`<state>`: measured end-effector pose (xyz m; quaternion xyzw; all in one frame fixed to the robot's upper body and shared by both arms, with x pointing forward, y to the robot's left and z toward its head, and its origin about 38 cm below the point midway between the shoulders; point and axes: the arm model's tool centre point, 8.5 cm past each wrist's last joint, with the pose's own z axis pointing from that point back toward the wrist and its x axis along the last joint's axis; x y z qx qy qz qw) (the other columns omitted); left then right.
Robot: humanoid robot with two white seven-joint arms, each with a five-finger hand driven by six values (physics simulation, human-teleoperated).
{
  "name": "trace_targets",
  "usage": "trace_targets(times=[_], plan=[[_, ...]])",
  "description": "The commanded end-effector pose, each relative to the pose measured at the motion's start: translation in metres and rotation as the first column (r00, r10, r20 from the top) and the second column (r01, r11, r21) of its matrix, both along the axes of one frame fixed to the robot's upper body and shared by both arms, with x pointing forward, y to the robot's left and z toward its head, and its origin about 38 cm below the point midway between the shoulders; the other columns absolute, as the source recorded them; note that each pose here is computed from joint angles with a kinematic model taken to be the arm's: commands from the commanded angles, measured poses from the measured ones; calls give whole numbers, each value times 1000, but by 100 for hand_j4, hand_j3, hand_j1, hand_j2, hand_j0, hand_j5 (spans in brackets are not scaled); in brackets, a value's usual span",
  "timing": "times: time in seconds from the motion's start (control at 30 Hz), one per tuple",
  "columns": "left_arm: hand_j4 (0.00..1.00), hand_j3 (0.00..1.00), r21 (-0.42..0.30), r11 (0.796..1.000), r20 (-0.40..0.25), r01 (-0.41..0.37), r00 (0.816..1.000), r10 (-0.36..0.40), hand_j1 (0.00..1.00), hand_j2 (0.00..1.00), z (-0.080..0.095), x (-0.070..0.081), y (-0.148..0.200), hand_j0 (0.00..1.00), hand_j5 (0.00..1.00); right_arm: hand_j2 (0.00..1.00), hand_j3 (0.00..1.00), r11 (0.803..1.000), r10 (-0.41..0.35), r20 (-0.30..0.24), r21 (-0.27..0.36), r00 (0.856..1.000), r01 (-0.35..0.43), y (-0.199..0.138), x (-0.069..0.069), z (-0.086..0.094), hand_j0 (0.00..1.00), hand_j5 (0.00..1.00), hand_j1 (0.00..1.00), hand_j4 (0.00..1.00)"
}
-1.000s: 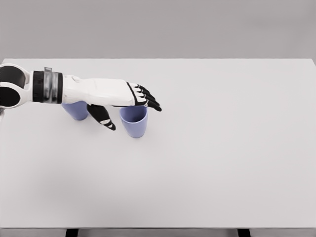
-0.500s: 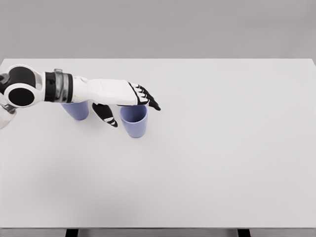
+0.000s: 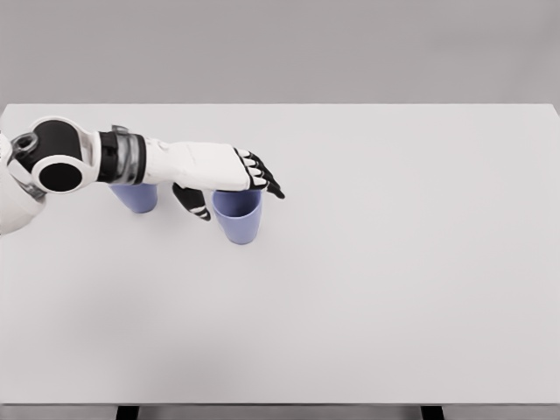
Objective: Place the right cup on the left cup with left arm
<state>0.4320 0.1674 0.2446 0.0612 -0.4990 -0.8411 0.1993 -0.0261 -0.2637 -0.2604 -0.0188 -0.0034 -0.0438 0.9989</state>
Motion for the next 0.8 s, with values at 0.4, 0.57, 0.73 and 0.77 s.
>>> trace_targets(times=[0.4,0.57,0.73,0.77], plan=[[98,98,8,999,-25,-31,999,31,98,98,-15,9,-1,98,98,100,100,1000,0,0,0,1000,0,0,0,0,100,100,100,100],[98,98,14,999,-21,-31,999,32,98,98,-17,9,-1,98,98,100,100,1000,0,0,0,1000,0,0,0,0,100,100,100,100],[98,98,18,999,-25,-38,999,38,98,98,-20,12,-2,98,98,100,100,1000,0,0,0,1000,0,0,0,0,100,100,100,100],[98,98,18,999,-25,-38,999,38,98,98,-20,12,-2,98,98,100,100,1000,0,0,0,1000,0,0,0,0,100,100,100,100]])
